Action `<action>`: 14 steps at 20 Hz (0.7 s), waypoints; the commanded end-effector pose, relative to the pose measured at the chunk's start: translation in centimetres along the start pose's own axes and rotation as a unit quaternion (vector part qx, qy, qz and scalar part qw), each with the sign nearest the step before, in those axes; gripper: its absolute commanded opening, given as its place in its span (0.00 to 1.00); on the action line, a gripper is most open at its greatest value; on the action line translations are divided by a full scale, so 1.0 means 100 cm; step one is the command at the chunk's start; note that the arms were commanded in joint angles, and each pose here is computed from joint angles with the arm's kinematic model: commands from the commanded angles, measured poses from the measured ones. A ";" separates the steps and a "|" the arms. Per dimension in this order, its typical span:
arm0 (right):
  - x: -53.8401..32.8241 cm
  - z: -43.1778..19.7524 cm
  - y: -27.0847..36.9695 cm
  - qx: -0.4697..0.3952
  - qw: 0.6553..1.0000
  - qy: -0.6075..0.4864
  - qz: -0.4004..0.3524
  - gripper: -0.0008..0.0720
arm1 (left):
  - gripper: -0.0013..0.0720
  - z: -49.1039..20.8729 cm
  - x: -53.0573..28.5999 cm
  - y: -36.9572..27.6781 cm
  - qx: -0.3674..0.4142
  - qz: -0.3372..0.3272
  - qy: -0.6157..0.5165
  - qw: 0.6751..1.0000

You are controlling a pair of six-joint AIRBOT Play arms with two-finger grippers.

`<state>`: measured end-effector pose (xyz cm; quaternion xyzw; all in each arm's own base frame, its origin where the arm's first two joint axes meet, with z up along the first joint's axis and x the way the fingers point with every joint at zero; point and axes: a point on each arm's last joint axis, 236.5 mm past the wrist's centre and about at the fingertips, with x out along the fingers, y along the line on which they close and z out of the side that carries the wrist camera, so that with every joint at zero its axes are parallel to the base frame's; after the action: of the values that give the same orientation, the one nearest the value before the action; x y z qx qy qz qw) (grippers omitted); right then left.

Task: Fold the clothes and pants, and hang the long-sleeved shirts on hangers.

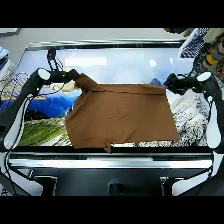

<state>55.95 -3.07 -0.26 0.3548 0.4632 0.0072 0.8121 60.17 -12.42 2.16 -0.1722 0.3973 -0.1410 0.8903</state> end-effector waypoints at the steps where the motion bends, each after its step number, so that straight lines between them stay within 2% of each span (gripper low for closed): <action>1: -0.049 0.001 -0.013 -0.018 1.000 0.016 -0.006 0.67 | 0.66 -0.022 -0.043 0.010 -0.010 -0.004 0.080 0.997; 5: -0.137 -0.023 -0.061 -0.092 0.992 0.083 -0.038 0.68 | 0.66 -0.052 -0.125 0.047 -0.043 0.029 0.177 0.983; 9: -0.161 -0.058 -0.111 -0.023 0.991 0.122 -0.045 0.67 | 0.66 -0.098 -0.174 0.074 -0.112 0.056 0.197 0.972; 14: -0.150 -0.145 -0.173 0.029 0.971 0.224 -0.078 0.67 | 0.66 -0.177 -0.199 0.081 -0.168 0.069 0.228 0.957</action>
<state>35.84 -13.51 -0.46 0.3246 0.6082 0.0087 0.7243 39.23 -0.93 2.67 -0.2333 0.5969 -0.0650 0.7649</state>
